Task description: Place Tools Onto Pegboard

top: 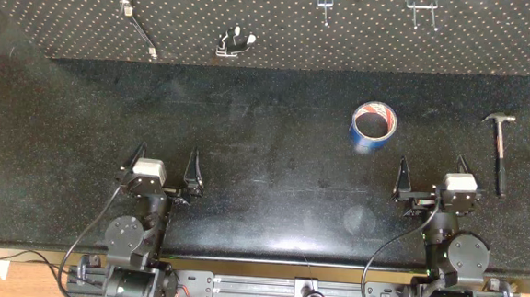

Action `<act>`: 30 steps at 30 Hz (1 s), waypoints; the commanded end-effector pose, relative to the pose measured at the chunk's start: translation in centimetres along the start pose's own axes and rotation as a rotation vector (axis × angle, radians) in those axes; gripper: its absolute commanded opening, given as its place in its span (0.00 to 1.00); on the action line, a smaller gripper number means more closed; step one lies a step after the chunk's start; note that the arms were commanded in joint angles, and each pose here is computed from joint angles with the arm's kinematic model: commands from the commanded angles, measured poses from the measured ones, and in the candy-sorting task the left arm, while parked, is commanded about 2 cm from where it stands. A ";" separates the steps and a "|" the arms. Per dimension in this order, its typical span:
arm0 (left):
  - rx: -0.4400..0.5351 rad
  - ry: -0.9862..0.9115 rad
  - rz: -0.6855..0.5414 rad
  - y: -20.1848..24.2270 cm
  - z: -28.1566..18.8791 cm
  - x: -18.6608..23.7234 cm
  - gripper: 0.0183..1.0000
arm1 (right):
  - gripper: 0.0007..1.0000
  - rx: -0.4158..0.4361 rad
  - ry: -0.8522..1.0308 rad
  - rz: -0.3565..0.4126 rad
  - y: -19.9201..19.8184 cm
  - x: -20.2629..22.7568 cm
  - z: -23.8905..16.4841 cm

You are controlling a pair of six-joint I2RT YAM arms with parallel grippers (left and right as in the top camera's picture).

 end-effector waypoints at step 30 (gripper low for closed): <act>0.018 0.003 0.002 -0.2 -0.1 0.1 1.00 | 1.00 0.019 0.003 0.046 -0.2 0.0 0.0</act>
Point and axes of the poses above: each gripper's point midway between its finger pads, its own z axis out along the fingers, its own y axis along the line the jaws close on, x = y × z, the point moved 6 cm from there along -z, back along the fingers, and after that the axes turned 15 degrees about -z, right-handed, at the moved point
